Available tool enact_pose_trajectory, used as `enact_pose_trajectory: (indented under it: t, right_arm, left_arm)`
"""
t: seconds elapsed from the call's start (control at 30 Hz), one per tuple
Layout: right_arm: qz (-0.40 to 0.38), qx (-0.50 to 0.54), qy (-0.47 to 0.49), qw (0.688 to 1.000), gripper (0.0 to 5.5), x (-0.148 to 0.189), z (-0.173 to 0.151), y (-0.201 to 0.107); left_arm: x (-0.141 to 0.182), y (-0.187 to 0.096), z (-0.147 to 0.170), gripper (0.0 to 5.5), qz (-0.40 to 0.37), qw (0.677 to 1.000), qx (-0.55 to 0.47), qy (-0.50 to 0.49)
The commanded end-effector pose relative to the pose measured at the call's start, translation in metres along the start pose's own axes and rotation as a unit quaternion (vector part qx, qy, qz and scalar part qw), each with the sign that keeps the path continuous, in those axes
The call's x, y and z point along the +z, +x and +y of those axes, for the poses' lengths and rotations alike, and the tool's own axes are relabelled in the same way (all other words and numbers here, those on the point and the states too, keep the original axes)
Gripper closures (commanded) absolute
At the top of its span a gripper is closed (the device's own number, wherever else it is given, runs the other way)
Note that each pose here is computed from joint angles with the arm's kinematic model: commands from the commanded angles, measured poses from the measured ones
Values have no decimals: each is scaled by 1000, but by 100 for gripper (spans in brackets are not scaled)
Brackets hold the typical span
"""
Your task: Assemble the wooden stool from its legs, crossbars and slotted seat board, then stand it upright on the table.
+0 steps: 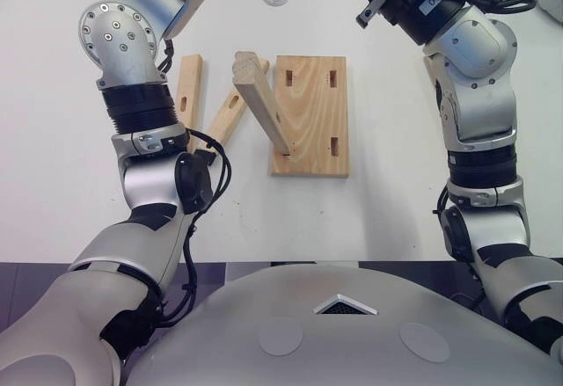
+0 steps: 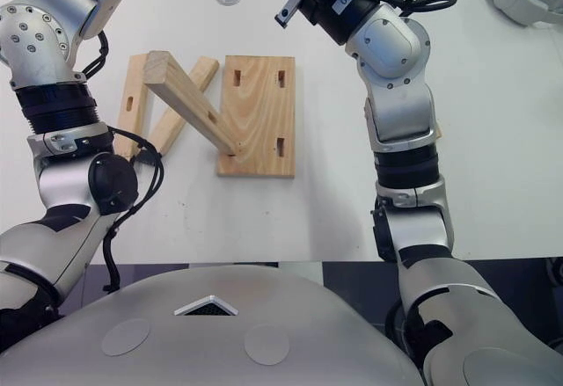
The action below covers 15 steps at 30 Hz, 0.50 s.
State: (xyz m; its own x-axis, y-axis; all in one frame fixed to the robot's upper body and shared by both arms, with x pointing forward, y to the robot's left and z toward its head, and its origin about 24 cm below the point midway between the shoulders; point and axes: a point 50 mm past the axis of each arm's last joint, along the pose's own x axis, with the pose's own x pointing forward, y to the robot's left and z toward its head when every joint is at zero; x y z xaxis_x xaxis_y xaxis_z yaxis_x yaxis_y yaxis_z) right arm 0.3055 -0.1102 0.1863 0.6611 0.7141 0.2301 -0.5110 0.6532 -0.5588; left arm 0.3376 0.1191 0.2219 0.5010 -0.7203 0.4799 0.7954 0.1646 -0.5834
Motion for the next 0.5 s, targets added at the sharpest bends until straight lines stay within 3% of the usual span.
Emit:
enact_pose_trajectory:
  t: [0.03, 0.5]
  right_arm:
    - [3, 15, -1, 1000, 418, 1, 5, 1]
    - [19, -3, -12, 1000, 418, -4, 6, 2]
  left_arm:
    - [2, 4, -1, 226, -1, 1000, 2, 0]
    - [0, 1, 4, 477, -3, 999, 36, 6]
